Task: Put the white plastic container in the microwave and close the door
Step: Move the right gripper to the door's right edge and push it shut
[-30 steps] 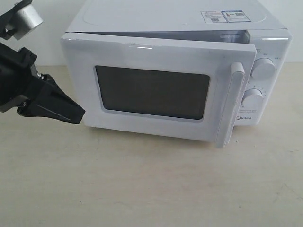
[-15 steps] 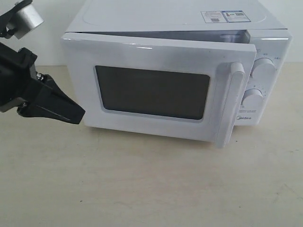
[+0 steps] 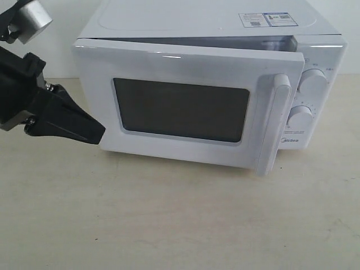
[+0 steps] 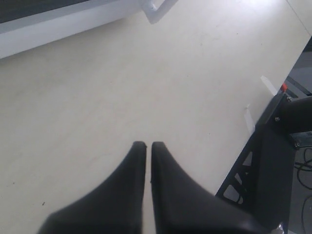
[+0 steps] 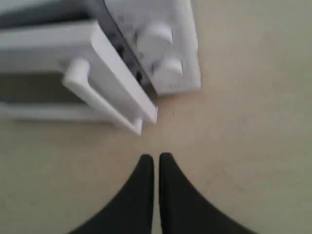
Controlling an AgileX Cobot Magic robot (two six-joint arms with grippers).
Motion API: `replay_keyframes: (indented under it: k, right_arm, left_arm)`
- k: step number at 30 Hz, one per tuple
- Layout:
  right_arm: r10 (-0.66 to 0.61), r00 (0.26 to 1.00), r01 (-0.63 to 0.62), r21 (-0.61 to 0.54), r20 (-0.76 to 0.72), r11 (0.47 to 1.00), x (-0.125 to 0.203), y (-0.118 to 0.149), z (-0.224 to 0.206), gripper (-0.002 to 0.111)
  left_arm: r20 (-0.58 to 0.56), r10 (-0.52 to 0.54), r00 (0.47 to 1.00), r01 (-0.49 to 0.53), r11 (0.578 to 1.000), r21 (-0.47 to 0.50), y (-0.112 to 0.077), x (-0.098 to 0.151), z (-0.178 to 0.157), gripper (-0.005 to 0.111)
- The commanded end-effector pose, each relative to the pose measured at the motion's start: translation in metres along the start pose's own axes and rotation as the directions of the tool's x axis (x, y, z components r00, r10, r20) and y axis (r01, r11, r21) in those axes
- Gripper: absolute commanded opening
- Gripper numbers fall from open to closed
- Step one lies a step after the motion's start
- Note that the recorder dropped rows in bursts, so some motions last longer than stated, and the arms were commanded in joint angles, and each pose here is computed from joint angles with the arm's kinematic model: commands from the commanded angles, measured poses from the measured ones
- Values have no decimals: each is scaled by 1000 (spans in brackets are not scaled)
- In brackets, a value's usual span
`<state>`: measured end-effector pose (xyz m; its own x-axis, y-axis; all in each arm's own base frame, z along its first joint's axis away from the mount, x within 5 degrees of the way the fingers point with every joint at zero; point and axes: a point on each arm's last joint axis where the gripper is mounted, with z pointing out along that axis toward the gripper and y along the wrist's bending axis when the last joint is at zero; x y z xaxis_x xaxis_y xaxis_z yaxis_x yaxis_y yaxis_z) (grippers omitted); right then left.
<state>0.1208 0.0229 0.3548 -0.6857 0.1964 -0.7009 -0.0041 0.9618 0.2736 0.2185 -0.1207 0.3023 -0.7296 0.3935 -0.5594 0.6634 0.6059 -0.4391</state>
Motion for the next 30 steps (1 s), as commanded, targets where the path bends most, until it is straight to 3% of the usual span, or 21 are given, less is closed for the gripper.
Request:
replay_keyframes:
  k: [1, 3, 4, 6, 12, 14, 21, 30]
  right_arm:
    - [22, 964, -32, -35, -263, 999, 8, 2, 46, 0]
    - [-26, 957, -11, -129, -287, 992, 6, 9, 64, 0]
    - [-54, 969, -3, -231, -241, 973, 1, 17, 76, 0]
    - [-74, 991, 35, -314, -114, 949, -11, 24, 83, 0]
    - [-55, 982, 95, -228, 178, 969, -37, 18, 84, 0]
    - [-38, 984, 79, -238, 173, 968, -38, 18, 90, 0]
    - [-160, 979, 191, -289, 126, 938, -26, 51, 130, 0]
    - [-130, 977, 166, -221, 170, 961, -31, 48, 148, 0]
  left_arm:
    - [0, -1, 1000, 1, 1000, 19, -2, 0, 1, 4]
    - [0, -1, 1000, 1, 1000, 19, -2, 0, 1, 4]
    - [0, -1, 1000, 1, 1000, 19, -2, 0, 1, 4]
    - [0, -1, 1000, 1, 1000, 19, -2, 0, 1, 4]
    - [2, -1, 1000, 1, 1000, 17, -2, 0, 1, 4]
    - [13, 4, 1000, -4, 1000, 7, -1, -1, 1, 4]
    - [20, 4, 1000, -4, 1000, 1, -1, -2, 1, 4]
    - [20, 4, 1000, -4, 1000, 1, -1, -2, 1, 4]
